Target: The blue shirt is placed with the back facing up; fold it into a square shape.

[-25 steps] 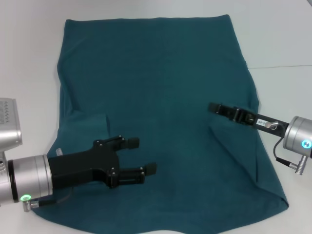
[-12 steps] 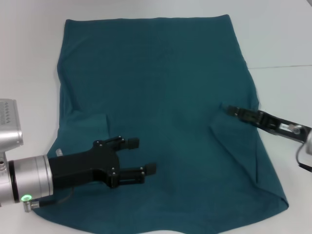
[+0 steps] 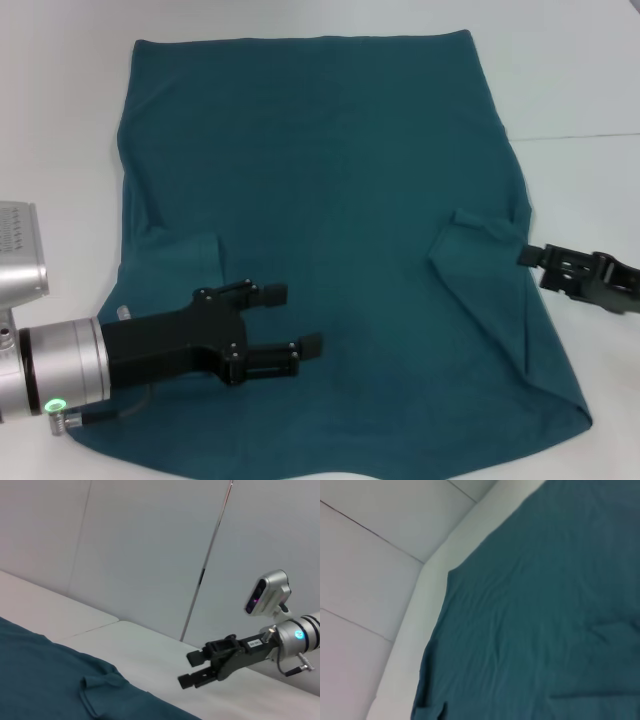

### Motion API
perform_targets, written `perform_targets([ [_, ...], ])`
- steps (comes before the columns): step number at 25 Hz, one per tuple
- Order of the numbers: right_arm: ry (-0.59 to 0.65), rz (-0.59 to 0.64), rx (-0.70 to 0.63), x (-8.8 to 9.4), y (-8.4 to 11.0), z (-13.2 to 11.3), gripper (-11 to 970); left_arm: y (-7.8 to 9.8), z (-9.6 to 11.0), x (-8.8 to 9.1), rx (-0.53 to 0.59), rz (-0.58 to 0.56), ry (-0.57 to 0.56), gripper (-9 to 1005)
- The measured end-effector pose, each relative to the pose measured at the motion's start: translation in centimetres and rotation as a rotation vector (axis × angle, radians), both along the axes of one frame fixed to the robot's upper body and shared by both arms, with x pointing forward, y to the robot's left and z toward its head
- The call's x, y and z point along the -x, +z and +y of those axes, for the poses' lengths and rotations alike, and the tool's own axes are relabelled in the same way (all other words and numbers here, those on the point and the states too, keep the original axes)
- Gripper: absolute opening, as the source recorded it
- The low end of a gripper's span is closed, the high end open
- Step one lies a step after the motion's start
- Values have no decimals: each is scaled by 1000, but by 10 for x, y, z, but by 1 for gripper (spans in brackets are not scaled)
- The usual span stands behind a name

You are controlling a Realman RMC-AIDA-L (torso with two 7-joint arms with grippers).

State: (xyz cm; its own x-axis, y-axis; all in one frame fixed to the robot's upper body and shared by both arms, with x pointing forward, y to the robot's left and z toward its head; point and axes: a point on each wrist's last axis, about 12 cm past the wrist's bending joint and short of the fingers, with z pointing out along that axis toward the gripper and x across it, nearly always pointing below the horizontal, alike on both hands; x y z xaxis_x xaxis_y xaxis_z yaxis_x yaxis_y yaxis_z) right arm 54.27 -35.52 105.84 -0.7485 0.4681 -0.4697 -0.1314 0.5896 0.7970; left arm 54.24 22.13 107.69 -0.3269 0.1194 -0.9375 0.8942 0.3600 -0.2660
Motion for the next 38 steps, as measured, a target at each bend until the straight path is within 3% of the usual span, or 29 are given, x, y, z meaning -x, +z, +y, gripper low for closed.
perform_targets([
  [11, 4, 167, -59, 1, 2, -1, 835, -5, 3, 3, -16, 20, 13, 888],
  [18, 23, 198, -31, -3, -4, 10, 836, -7, 5, 5, -22, 20, 18, 888],
  [38, 19, 232, -4, 0, -10, 11, 839, -8, 5, 5, -22, 22, 19, 888],
])
